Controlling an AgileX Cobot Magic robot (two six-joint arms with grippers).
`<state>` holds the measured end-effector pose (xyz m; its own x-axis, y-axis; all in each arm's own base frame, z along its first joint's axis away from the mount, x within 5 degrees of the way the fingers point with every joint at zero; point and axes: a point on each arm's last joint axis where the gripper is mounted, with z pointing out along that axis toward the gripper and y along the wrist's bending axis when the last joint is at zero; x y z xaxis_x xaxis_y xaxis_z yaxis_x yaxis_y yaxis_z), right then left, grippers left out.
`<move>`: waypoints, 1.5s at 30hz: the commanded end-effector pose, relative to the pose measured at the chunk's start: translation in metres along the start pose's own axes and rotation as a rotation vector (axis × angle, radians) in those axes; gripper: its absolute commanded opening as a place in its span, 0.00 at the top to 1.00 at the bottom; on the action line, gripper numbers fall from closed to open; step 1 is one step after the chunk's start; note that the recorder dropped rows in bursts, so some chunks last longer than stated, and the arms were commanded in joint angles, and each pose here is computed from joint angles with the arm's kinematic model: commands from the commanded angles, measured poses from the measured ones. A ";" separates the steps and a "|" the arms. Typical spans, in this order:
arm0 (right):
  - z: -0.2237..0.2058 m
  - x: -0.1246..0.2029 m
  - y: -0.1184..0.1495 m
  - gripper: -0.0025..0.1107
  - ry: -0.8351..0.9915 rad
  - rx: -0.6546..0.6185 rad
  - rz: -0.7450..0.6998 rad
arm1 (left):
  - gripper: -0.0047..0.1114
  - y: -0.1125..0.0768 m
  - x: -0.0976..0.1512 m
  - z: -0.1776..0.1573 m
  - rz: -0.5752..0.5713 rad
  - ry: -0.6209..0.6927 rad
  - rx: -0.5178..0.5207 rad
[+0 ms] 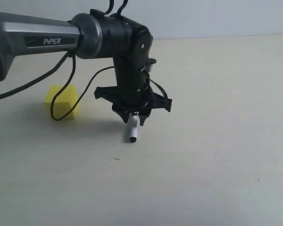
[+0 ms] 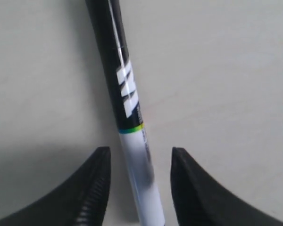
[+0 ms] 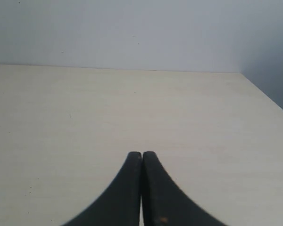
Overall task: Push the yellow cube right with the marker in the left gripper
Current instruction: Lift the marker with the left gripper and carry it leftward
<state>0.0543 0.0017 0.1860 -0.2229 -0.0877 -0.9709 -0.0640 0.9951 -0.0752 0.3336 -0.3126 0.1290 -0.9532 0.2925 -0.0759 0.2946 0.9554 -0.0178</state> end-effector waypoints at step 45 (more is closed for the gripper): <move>0.000 0.000 0.000 0.98 -0.019 0.006 0.001 | 0.96 0.133 0.089 -0.235 0.054 -0.361 -0.181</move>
<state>0.0543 0.0017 0.1860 -0.2229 -0.0877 -0.9709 -0.0640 0.9951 -0.0752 0.2749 -0.1770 0.3583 -0.8302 0.3436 -0.4389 0.3292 0.9377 0.1113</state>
